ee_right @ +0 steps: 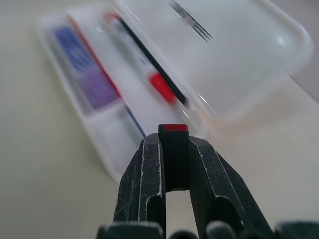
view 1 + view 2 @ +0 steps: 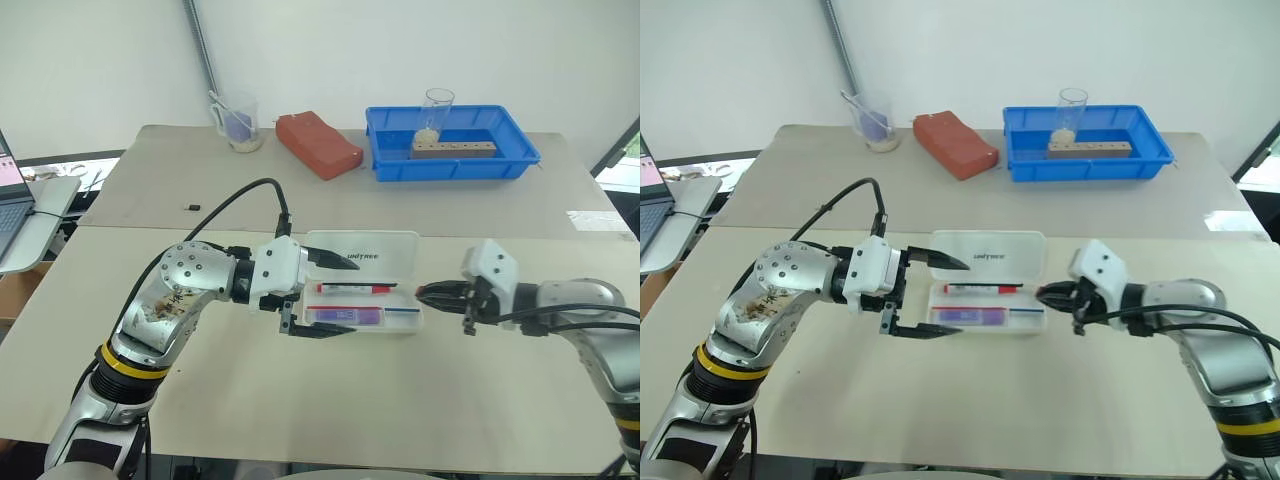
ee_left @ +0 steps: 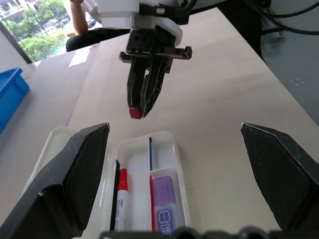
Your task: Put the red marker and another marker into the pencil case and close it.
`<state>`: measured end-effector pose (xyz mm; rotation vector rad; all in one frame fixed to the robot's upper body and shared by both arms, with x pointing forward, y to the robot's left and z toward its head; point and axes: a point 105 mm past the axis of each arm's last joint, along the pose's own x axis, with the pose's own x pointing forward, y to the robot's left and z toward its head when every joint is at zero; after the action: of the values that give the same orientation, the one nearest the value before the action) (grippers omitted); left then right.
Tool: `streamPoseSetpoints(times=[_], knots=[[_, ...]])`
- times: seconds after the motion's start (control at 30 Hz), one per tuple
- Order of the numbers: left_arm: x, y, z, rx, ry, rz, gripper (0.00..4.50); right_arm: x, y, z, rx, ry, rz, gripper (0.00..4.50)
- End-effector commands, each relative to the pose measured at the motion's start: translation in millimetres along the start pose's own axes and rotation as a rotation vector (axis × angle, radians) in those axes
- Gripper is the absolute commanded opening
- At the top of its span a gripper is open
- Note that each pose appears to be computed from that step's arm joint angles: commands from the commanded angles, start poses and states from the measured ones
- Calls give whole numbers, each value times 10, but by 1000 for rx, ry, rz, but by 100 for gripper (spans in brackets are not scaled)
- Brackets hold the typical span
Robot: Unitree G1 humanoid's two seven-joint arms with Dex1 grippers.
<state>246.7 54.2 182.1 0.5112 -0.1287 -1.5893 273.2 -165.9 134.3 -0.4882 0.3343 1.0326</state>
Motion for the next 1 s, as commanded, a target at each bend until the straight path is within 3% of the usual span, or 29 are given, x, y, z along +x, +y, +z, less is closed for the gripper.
streamPoseSetpoints(times=[0.03,0.2,0.47,0.53,0.73,0.83,0.93,1.0], knots=[[2,-7,84,41,-6,-19,450,112,94,12,-36,11,63,28],[5,-24,105,36,-4,-18,450,159,101,-142,-85,68,104,28],[-13,-74,10,16,7,-8,450,243,58,-158,-82,53,123,28],[-32,-85,-12,11,13,-7,450,242,67,-161,-76,53,136,138],[-158,-39,-130,-2,71,16,450,166,48,-124,-64,42,121,338],[-342,146,-202,-32,116,95,450,37,0,74,-52,-14,67,443],[-604,652,-240,-94,93,333,450,-94,-13,379,-17,-123,-13,448],[-726,976,-289,-125,61,492,397,-139,15,528,-8,-169,-49,450]])
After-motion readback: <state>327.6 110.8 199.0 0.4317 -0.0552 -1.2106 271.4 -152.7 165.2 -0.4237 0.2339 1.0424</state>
